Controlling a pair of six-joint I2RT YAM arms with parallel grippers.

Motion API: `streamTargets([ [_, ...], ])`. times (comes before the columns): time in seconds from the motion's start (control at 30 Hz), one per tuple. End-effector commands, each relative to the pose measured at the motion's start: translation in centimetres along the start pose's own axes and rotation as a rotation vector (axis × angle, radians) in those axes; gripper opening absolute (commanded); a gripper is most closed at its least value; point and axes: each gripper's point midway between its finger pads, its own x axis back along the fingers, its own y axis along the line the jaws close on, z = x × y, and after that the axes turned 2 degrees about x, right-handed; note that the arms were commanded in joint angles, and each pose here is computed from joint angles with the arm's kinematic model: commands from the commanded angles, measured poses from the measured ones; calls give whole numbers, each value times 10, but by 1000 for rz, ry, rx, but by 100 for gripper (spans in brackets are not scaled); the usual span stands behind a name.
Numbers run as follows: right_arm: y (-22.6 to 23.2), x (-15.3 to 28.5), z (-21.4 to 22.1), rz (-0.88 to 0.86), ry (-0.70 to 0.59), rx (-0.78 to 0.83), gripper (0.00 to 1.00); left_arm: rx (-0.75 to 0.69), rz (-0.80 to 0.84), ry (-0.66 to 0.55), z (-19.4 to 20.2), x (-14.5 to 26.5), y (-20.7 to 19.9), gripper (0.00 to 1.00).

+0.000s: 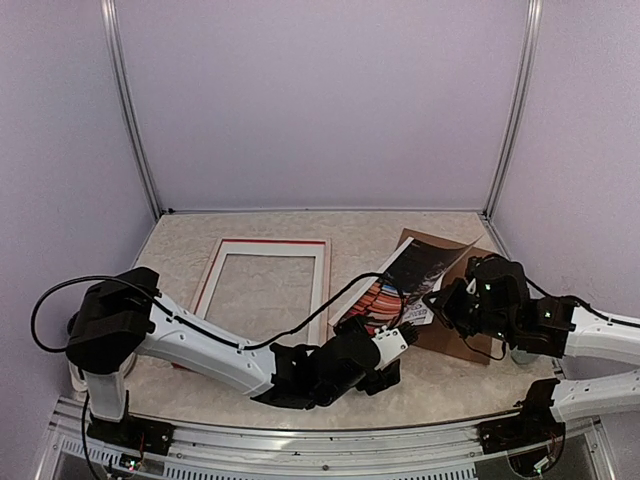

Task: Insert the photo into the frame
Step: Pass from the right arm to the left

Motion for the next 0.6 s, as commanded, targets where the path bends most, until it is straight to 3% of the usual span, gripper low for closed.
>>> streamTargets([
  [0.0, 16, 0, -1, -36, 20, 12, 0, 16, -28, -65, -27, -5, 4, 99],
  [0.27, 18, 4, -2, -40, 22, 16, 0, -3, -23, -74, -32, -23, -4, 93],
  [0.57, 16, 14, -7, -44, 6, 13, 0, 41, -4, -85, -36, -33, 2, 67],
])
